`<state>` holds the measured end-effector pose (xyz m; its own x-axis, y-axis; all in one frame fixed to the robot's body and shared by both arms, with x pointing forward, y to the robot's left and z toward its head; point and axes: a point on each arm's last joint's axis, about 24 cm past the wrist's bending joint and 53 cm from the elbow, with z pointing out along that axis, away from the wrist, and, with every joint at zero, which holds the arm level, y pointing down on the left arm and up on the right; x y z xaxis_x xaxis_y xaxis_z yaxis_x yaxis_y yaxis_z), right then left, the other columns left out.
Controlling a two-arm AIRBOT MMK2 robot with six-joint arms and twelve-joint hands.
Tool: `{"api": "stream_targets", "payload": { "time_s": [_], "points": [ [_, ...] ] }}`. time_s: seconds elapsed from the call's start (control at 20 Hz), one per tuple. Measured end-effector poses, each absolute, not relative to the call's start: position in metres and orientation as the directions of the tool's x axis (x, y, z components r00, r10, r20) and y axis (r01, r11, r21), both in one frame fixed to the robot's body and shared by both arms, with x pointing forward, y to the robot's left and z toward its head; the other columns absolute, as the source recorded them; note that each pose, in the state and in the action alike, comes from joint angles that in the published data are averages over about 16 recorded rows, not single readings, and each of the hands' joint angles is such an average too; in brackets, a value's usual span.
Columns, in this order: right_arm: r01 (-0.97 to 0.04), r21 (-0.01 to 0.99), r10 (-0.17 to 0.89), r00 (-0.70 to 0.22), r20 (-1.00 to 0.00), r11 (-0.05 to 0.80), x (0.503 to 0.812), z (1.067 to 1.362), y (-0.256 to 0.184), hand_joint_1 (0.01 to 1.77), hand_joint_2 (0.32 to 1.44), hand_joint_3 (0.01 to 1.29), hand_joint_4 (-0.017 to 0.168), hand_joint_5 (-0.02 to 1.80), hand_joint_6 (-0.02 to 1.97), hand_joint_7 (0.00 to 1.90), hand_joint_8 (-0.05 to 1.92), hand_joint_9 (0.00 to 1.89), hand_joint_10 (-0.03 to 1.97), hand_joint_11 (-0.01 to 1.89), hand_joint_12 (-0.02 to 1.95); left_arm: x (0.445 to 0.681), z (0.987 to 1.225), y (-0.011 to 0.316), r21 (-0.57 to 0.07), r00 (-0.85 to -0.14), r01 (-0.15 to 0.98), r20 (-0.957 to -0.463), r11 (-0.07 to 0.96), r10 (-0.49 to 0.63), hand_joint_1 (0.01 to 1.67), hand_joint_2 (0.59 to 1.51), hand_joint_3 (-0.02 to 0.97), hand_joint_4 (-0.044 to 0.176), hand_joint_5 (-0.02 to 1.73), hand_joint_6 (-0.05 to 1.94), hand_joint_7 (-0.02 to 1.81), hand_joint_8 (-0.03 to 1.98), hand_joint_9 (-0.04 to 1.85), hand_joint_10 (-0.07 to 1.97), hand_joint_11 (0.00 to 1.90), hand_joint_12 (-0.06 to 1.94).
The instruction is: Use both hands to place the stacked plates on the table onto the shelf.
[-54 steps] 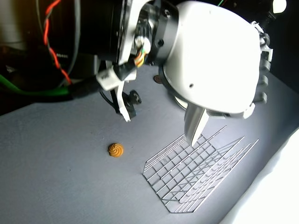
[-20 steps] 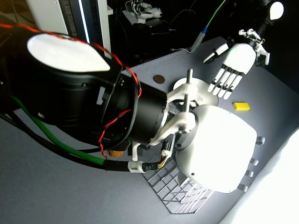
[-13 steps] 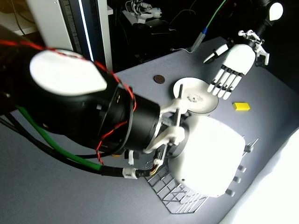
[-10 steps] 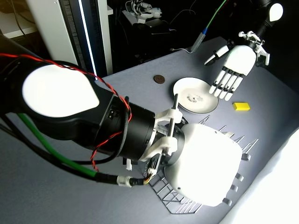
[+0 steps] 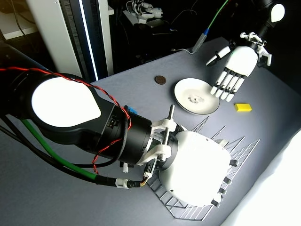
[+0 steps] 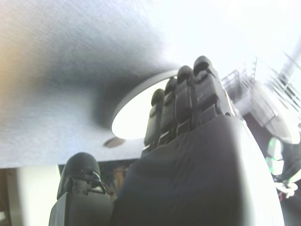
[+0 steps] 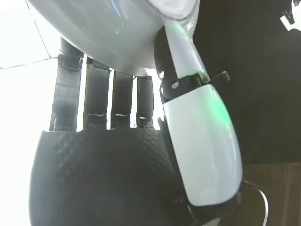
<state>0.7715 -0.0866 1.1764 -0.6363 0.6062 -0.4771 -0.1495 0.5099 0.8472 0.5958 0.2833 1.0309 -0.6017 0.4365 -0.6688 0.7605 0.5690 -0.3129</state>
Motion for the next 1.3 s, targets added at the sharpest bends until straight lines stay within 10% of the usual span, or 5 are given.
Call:
{"api": "stream_targets", "payload": {
  "time_s": [0.35, 0.75, 1.3],
  "points": [
    [-0.22, 0.826, 0.577, -0.622, -0.529, 0.519, 0.771, 1.197, -0.089, 0.91, 1.24, 0.01, -0.005, 0.58, 0.22, 0.69, 0.03, 0.62, 0.37, 0.19, 1.43, 0.593, 1.026, 0.285, -0.32, -0.614, 0.753, -0.658, 0.575, 0.436, 0.02, 1.124, 0.014, 0.005, 0.07, 0.02, 0.05, -0.01, 0.06, 0.02, 0.03, 0.01],
    [-0.457, 0.673, 0.436, -0.524, -0.732, 0.581, 0.752, 1.241, -0.078, 0.79, 1.19, 0.01, -0.006, 0.46, 0.04, 0.55, 0.01, 0.47, 0.27, 0.03, 1.38, 0.59, 1.018, 0.29, -0.322, -0.629, 0.741, -0.64, 0.589, 0.441, 0.02, 1.118, 0.014, 0.005, 0.07, 0.02, 0.05, -0.01, 0.08, 0.02, 0.03, 0.02],
    [-0.726, 0.396, 0.239, -0.315, -0.918, 0.563, 0.676, 1.261, -0.015, 1.05, 0.98, 0.01, 0.002, 0.16, 0.03, 0.19, 0.01, 0.17, 0.07, 0.02, 0.64, 0.585, 1.007, 0.299, -0.318, -0.651, 0.724, -0.61, 0.612, 0.452, 0.02, 1.117, 0.014, 0.003, 0.08, 0.01, 0.03, -0.02, 0.08, 0.03, 0.02, 0.06]
  ]
}}
